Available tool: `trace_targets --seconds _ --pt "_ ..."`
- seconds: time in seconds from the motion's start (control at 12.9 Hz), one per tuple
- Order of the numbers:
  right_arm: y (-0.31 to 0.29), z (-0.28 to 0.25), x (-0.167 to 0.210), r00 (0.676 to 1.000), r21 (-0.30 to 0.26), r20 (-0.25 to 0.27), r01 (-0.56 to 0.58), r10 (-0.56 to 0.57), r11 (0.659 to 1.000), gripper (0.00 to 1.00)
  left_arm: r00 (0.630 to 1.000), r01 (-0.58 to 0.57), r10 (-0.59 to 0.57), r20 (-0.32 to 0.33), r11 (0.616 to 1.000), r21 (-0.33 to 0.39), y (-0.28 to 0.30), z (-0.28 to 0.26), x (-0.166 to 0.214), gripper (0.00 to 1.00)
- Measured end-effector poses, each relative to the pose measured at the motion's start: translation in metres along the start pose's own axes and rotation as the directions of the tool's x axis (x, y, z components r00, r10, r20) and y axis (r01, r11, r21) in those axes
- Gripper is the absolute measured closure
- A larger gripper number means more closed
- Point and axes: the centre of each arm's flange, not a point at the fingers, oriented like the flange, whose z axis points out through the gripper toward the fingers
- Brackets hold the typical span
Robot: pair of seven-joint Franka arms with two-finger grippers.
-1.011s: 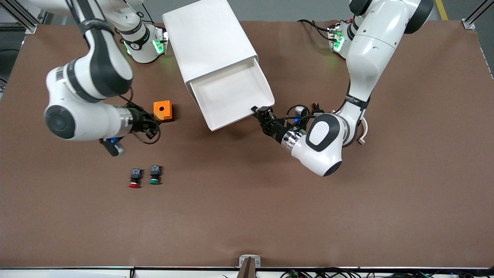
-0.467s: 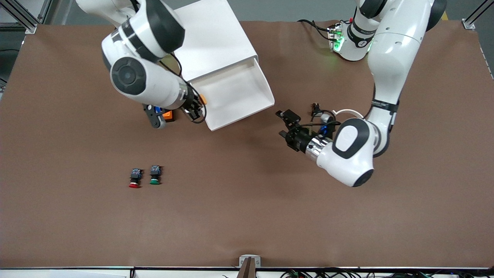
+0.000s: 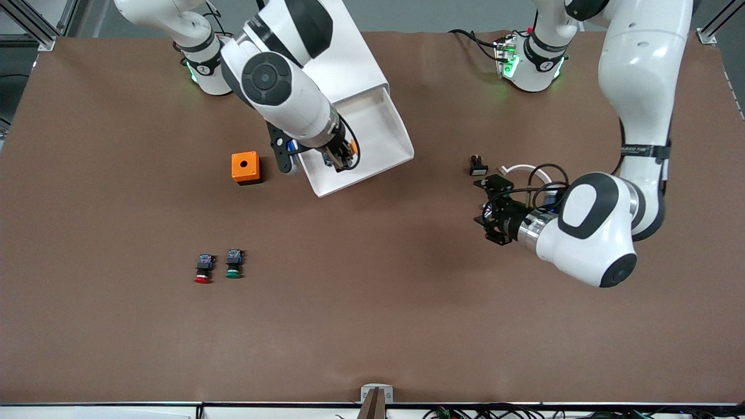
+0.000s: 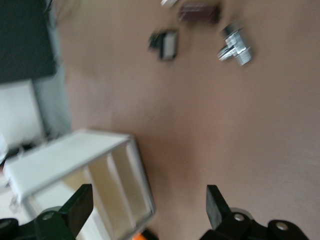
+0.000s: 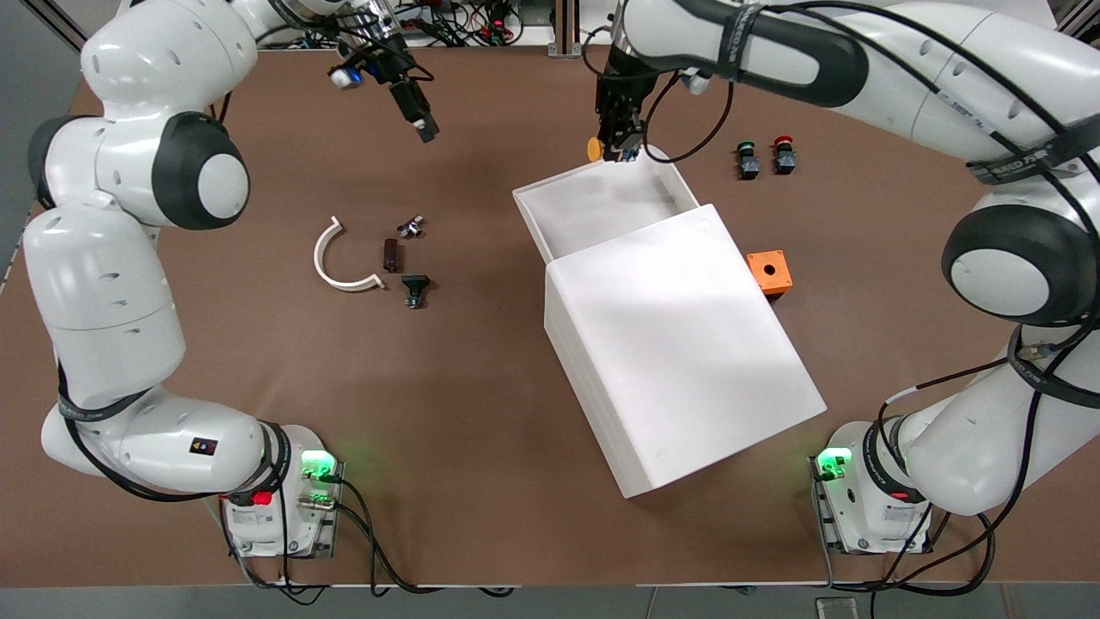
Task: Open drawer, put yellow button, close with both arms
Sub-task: 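Carry the yellow button into the open drawer with the right gripper and release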
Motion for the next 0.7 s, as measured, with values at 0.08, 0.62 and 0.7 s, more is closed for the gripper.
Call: trace_targets --seconds 0.08,0.62,0.7 --pt "-0.004 0.012 -0.002 1.0 0.004 -0.016 -0.003 0.003 1.0 0.67 0.995 -0.074 0.072 -0.062 0.996 -0.045 -0.012 -0.013 -0.001 0.0" --pt "-0.017 0.052 -0.007 0.996 0.021 -0.073 -0.04 0.042 0.999 0.52 0.776 -0.568 0.536 -0.332 0.823 0.002 -0.042 -0.033 -0.01 0.0" --pt "-0.017 0.05 -0.008 0.996 0.032 -0.091 -0.015 0.018 0.999 0.41 0.724 -0.621 0.588 -0.361 0.783 0.03 -0.043 -0.032 -0.012 0.0"
